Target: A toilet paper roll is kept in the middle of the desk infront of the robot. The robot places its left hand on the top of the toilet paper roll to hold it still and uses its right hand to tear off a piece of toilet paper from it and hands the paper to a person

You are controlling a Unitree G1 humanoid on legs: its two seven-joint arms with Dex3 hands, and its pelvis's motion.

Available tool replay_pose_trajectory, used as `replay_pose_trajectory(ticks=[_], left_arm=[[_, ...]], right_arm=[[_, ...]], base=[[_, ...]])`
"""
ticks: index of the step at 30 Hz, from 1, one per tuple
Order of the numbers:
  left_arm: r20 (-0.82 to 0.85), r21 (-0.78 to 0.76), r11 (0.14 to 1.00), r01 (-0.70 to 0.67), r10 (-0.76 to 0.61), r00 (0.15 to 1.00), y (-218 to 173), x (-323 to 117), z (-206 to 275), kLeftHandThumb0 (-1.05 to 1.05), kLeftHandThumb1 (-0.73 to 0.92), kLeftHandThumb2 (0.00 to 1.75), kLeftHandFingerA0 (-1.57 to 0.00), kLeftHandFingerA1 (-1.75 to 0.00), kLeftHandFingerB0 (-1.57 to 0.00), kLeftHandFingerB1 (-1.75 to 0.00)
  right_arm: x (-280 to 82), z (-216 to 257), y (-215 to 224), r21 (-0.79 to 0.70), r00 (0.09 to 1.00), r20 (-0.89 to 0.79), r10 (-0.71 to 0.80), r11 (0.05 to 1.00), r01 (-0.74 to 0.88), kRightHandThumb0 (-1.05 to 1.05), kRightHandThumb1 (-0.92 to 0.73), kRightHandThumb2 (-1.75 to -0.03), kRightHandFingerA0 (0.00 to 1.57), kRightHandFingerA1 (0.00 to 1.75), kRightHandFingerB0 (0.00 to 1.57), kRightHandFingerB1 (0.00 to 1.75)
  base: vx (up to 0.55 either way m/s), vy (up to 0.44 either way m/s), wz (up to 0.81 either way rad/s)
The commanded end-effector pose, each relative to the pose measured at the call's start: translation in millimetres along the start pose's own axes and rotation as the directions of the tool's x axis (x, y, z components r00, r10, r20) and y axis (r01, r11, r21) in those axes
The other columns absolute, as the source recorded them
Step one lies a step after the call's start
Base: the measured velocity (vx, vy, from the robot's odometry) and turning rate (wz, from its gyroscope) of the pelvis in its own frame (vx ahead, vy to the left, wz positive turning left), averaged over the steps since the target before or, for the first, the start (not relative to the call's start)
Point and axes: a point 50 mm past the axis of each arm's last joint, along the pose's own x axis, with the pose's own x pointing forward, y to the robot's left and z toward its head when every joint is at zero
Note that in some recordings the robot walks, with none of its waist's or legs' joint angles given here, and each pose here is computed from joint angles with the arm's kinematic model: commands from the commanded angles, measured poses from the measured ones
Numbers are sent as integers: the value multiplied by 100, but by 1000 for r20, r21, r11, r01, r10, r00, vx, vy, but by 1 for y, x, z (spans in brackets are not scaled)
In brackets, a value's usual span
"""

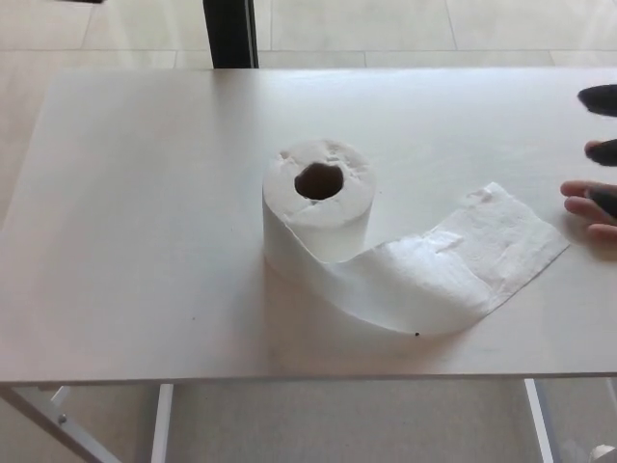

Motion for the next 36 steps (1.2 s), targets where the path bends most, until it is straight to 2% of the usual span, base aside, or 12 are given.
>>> replay_pose_trajectory(ticks=[1,4,5,6,9,12,13,19,25,27,33,36], left_arm=[[83,340,938,68,-102,991,-55,29,52,-53,73,62,-64,-64,-48,-47],[79,339,937,84,-118,990,-63,30,55,-53,73,62,-66,-60,-49,-45],[101,449,886,118,-182,978,-79,32,62,-56,75,63,-60,-60,-48,-45],[102,461,879,122,-189,977,-81,32,63,-56,75,63,-60,-60,-48,-45],[103,512,844,162,-247,964,-102,34,65,-58,75,63,-72,-67,-61,-47],[89,580,794,181,-283,955,-117,36,66,-59,76,62,-70,-65,-62,-46],[94,592,787,172,-280,955,-119,37,66,-60,75,63,-68,-63,-58,-45],[131,596,796,102,-222,966,-121,41,66,-58,76,63,-72,-62,-69,-49],[90,466,873,145,-210,974,-139,33,56,-59,77,63,-65,-56,-57,-43],[66,438,885,162,-211,975,-151,26,46,-59,76,63,-69,-61,-65,-49],[-21,375,901,220,-228,973,-170,13,26,-58,75,62,-64,-62,-62,-49],[-48,291,936,199,-193,980,-177,3,14,-56,73,62,-71,-69,-65,-48]], right_arm=[[18,-11,41,-146,980,-145,137,977,-158,-49,-57,-58,60,62,52,44],[19,-12,46,-148,978,-147,150,974,-171,-48,-57,-58,60,65,53,45],[15,-18,53,-149,970,-168,175,968,-201,-47,-58,-56,61,71,54,48],[14,-18,54,-149,969,-171,179,967,-205,-47,-58,-56,61,71,54,48],[8,-27,58,-138,960,-199,196,964,-225,-45,-57,-57,65,70,60,50],[3,-33,56,-158,950,-241,200,958,-241,-43,-59,-57,63,66,62,49],[2,-35,56,-165,948,-248,198,956,-242,-43,-60,-57,65,66,63,49],[0,-42,59,-156,947,-258,189,960,-234,-41,-60,-58,65,65,65,51],[-2,-43,65,-174,947,-259,189,955,-239,-44,-59,-58,66,73,67,51],[-3,-43,70,-168,947,-256,195,956,-242,-43,-59,-58,67,74,67,52],[-5,-43,73,-163,947,-255,195,957,-241,-43,-59,-58,65,72,63,50],[-4,-43,75,-170,947,-262,185,957,-234,-44,-60,-58,65,73,62,49]], base=[[0,0,0],[0,0,0],[0,0,0],[0,0,0],[0,0,0],[0,0,0],[0,0,0],[0,0,0],[0,0,0],[0,0,0],[0,0,0],[0,0,0]])
